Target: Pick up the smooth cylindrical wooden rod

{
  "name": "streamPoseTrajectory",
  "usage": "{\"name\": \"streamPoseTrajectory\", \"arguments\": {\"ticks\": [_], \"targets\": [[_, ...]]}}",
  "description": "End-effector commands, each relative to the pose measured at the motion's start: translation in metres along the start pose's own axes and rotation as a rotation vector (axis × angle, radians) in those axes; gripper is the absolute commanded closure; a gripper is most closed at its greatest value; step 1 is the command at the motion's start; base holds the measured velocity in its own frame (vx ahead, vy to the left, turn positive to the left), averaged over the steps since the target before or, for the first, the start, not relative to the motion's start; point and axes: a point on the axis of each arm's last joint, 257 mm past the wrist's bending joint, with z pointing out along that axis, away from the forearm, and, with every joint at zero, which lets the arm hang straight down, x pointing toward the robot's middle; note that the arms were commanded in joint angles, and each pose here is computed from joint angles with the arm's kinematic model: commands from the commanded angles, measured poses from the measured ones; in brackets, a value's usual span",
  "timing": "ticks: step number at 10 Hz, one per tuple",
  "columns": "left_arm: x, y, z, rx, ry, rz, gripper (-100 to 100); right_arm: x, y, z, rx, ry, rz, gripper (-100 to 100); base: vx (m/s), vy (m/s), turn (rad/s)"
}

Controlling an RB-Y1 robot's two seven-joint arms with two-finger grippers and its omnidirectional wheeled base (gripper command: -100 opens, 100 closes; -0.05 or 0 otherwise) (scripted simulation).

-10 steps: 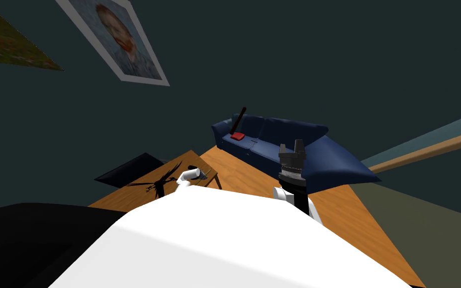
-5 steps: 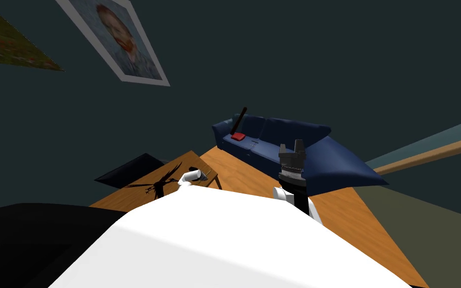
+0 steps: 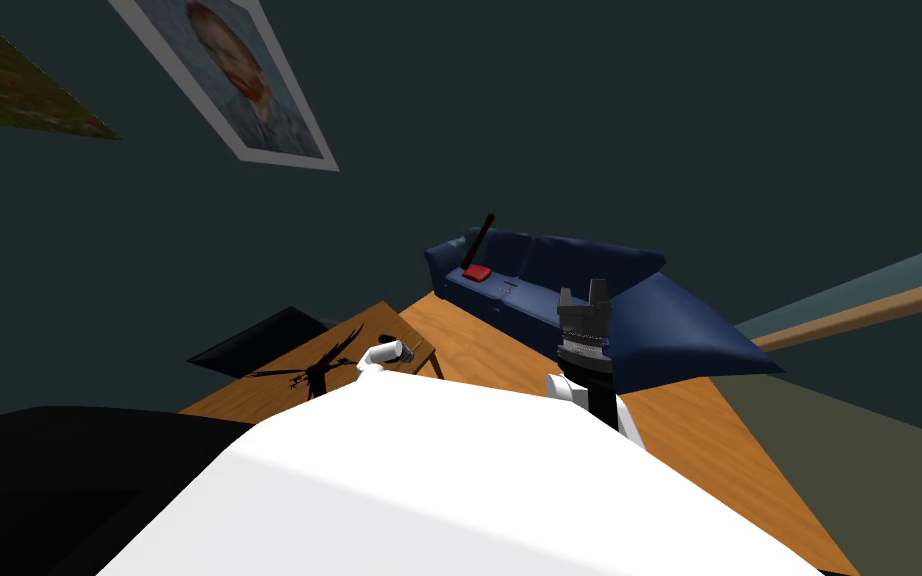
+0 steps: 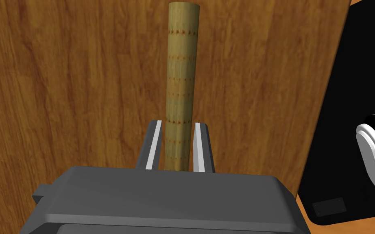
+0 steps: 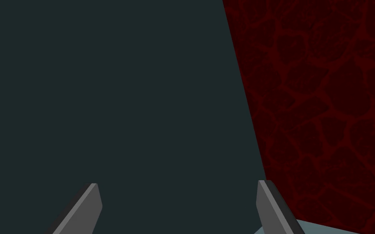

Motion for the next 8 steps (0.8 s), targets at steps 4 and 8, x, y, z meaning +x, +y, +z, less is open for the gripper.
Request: {"name": "streamPoseTrajectory", "arguments": {"ticks": [4, 8], "targets": [[0.002, -0.007, -0.007, 0.001, -0.001, -0.003, 100, 0.0, 0.0, 0.0, 0.0, 0.0, 0.0, 0, -0.009, -0.001, -0.008], [0.004, -0.011, -0.013, 0.003, -0.001, -0.005, 0, 0.0, 0.0, 0.0, 0.0, 0.0, 0.0, 0, -0.032, -0.009, -0.014]]}}
